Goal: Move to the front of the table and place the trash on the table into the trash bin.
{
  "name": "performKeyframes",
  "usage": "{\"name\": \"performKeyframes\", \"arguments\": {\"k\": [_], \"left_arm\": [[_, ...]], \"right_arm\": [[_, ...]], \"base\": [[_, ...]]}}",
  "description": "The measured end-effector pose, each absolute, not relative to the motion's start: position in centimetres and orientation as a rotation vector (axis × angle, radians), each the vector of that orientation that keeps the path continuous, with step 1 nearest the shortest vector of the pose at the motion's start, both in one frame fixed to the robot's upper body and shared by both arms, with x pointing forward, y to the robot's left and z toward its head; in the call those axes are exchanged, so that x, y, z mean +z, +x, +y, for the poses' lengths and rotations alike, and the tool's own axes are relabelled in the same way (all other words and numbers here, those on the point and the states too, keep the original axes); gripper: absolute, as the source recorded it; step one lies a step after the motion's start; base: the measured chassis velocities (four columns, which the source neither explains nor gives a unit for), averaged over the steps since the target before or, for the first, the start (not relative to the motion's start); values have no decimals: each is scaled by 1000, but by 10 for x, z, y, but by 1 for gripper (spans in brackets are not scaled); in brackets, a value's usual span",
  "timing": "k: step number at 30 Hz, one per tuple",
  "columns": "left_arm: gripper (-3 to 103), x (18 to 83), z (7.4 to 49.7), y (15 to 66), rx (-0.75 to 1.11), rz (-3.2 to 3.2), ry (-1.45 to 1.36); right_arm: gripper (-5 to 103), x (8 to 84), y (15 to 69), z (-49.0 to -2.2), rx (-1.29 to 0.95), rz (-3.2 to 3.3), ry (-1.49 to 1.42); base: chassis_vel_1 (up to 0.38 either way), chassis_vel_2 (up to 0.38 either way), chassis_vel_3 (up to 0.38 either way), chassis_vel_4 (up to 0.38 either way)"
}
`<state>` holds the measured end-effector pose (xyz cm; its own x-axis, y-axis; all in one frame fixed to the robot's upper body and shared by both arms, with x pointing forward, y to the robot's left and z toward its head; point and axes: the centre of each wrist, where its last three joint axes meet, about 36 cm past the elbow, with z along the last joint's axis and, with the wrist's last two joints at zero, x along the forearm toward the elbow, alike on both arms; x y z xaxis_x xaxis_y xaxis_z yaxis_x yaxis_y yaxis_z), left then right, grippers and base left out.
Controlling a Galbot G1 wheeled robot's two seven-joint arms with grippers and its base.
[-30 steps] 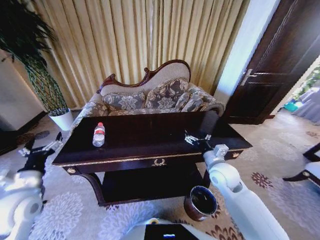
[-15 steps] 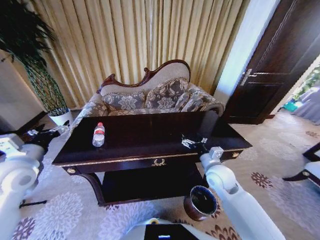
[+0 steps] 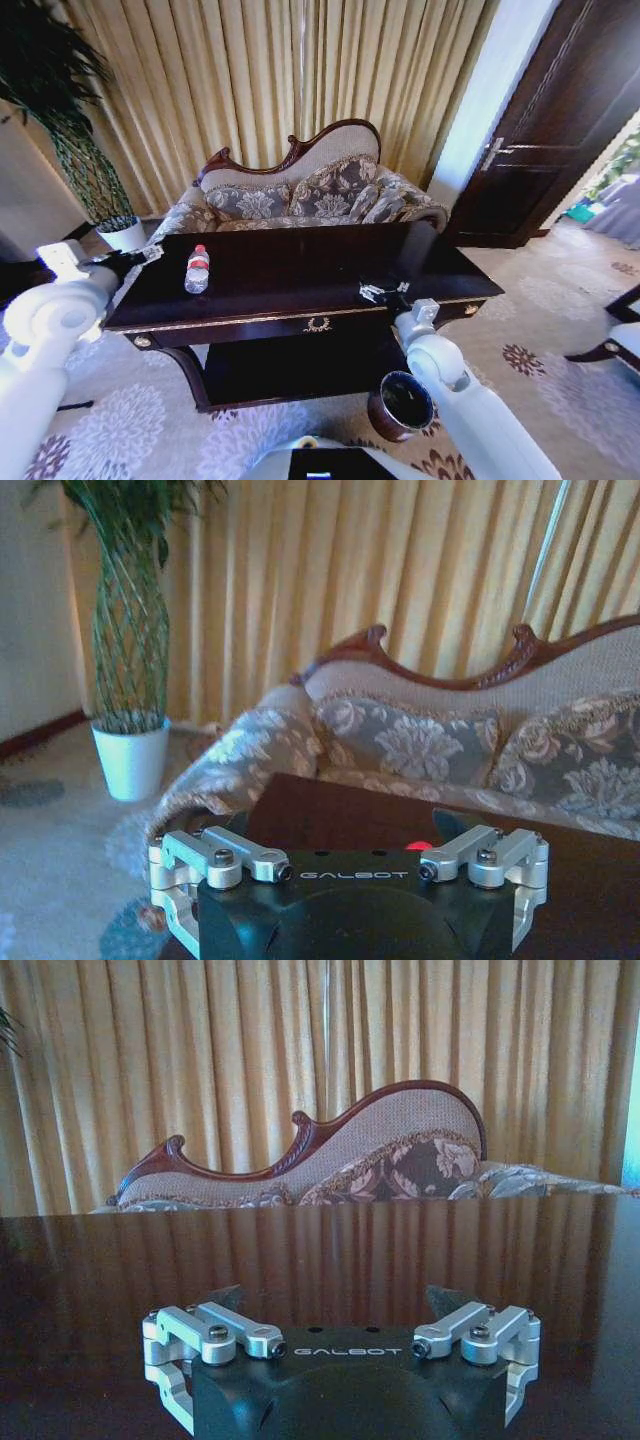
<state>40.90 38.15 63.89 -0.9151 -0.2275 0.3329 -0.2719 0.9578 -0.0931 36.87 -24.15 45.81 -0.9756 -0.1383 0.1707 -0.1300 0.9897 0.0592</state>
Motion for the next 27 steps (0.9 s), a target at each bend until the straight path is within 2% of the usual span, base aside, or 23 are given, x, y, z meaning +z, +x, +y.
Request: {"name": "performKeyframes", "arguments": {"k": [6,27], "left_arm": [[100,632,369,428,176,-2745,310],[100,603,331,437,136,-2669,219]], "right_arm": [[100,453,372,-241,-73,-2946,196],[100,448,375,-240,-60,-2932,209]], "base": [[0,0,0,0],[0,0,0,0]]}}
